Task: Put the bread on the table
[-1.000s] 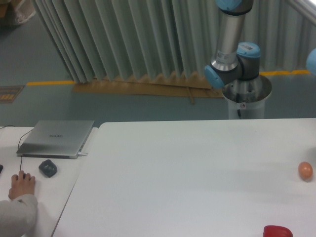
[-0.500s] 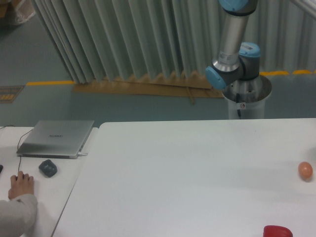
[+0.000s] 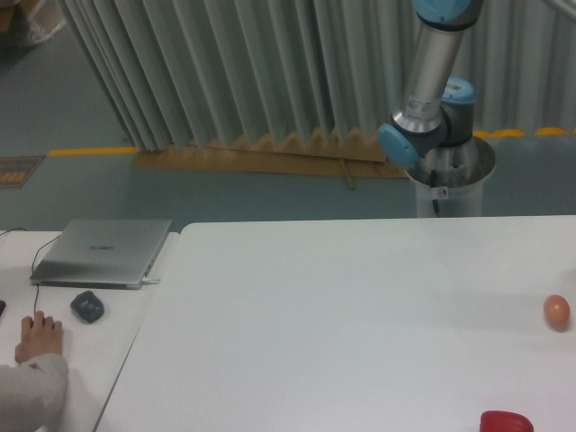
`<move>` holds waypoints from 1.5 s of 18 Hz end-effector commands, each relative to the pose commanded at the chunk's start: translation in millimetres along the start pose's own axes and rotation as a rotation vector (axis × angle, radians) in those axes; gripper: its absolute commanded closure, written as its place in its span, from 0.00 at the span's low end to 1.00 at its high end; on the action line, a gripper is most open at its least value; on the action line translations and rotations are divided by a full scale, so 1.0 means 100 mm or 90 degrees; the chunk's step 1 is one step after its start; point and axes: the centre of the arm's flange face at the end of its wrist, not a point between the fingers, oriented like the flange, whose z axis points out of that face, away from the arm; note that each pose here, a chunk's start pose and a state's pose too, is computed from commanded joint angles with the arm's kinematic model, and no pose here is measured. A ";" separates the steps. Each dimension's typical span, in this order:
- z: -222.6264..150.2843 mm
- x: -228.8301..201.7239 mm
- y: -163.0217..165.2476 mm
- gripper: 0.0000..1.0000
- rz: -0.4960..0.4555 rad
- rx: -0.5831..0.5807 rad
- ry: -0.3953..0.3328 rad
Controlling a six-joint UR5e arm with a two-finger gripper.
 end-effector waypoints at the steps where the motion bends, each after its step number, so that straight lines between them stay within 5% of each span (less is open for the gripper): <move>1: 0.00 0.07 0.04 0.00 0.016 0.002 0.002; 7: -0.13 0.44 0.51 0.00 0.110 -0.032 0.027; 11: -0.27 0.20 0.50 0.00 0.132 -0.065 0.054; 15: 0.03 -0.16 0.34 0.00 0.131 -0.058 0.077; 18: 0.07 -0.07 0.38 0.00 0.153 -0.066 0.125; 27: 0.16 0.24 0.56 0.00 0.136 -0.050 0.127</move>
